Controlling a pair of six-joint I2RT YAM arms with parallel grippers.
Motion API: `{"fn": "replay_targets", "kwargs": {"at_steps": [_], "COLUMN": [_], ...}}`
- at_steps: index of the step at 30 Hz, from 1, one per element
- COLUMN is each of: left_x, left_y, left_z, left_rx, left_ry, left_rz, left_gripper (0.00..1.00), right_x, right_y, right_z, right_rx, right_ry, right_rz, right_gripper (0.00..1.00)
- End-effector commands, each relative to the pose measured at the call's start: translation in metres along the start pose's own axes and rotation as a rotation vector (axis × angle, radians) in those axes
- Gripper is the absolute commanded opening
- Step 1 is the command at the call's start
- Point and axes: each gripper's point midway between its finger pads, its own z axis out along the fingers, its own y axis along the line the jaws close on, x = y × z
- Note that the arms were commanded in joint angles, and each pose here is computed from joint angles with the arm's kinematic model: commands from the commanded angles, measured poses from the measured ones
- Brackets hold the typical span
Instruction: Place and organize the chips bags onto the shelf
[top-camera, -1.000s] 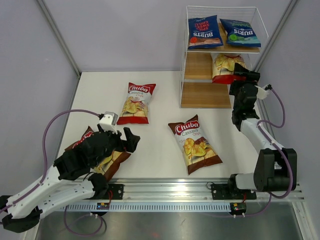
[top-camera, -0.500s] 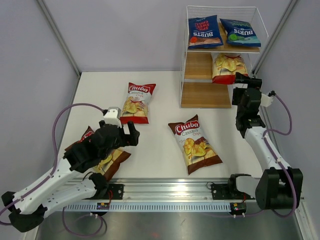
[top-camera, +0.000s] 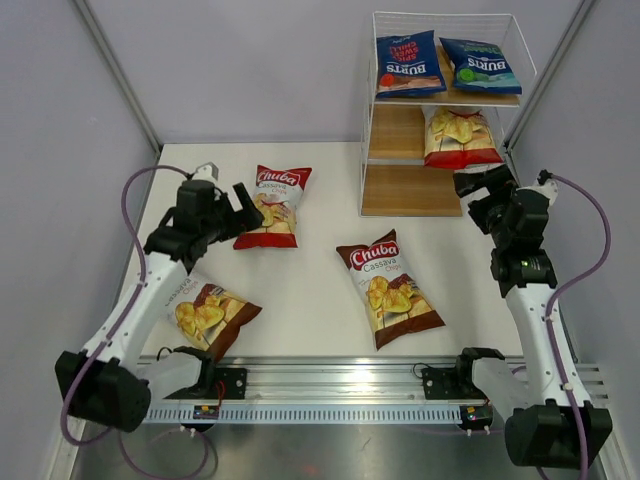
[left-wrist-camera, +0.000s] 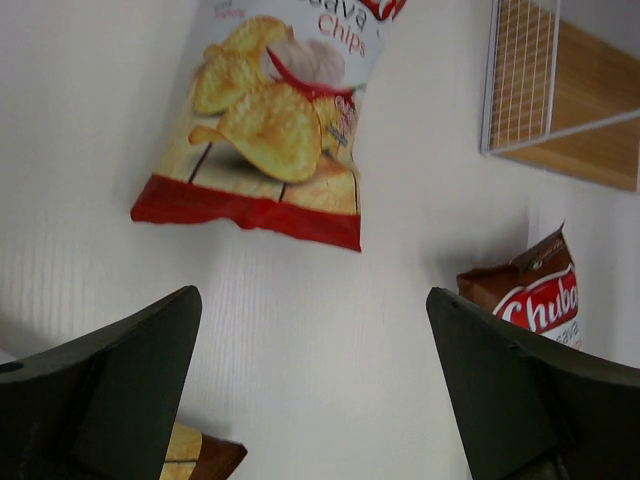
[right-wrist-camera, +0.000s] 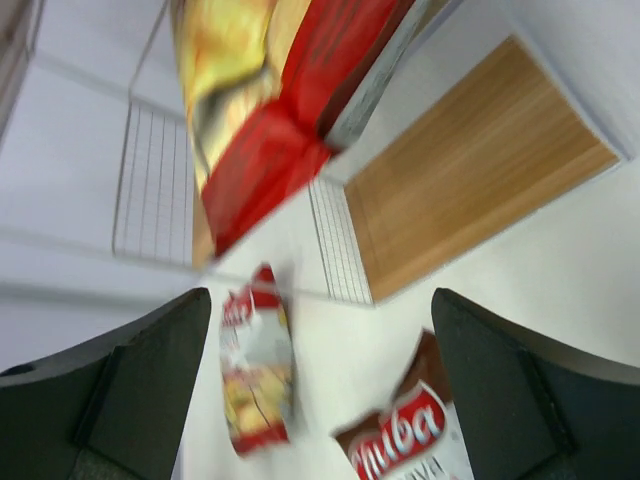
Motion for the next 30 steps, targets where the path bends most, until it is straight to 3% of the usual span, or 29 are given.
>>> {"fn": "replay_targets", "kwargs": {"at_steps": [1, 3, 5, 9, 15, 20, 30], "left_x": [-0.06, -0.075, -0.09, -0.098, -0.087, -0.05, -0.009], "left_y": [-0.026, -0.01, -0.015, -0.01, 0.019, 0.061, 0.051], "left_z": [0.004, 0.021, 0.024, 0.05, 0.115, 0.17, 0.204], "left_rx": [0.192, 0.198, 0.304, 0.383, 0.443, 0.377, 0.632], "left_ry": [-0.072, -0.063, -0.048, 0.03, 0.21, 0.394, 0.484], "left_rz": [0.004, -0.006, -0.015, 0.004, -0.093, -0.11, -0.238], "left_gripper": [0.99, 0.99, 0.99, 0.99, 0.99, 0.99, 0.99], "right_x": [0.042, 0.06, 0.064, 0.099, 0.119, 0.127, 0.133], "right_y": [0.018, -0.002, 0.002, 0.01, 0.027, 0.03, 0.034], "right_z": [-0.052, -0.067, -0.088, -0.12, -0.143, -0.151, -0.158], "right_rx": [-0.179, -0.148, -0.222, -0.409, -0.579, -0.633, -0.691], "right_ry": [0.269, 0.328, 0.318, 0.453, 0.573, 0.63, 0.648], "right_rz": [-0.277, -0.256, -0.285, -0.261, -0.179, -0.144, -0.132], "right_gripper": [0.99, 0.99, 0.99, 1.0, 0.99, 1.0, 0.99]}}
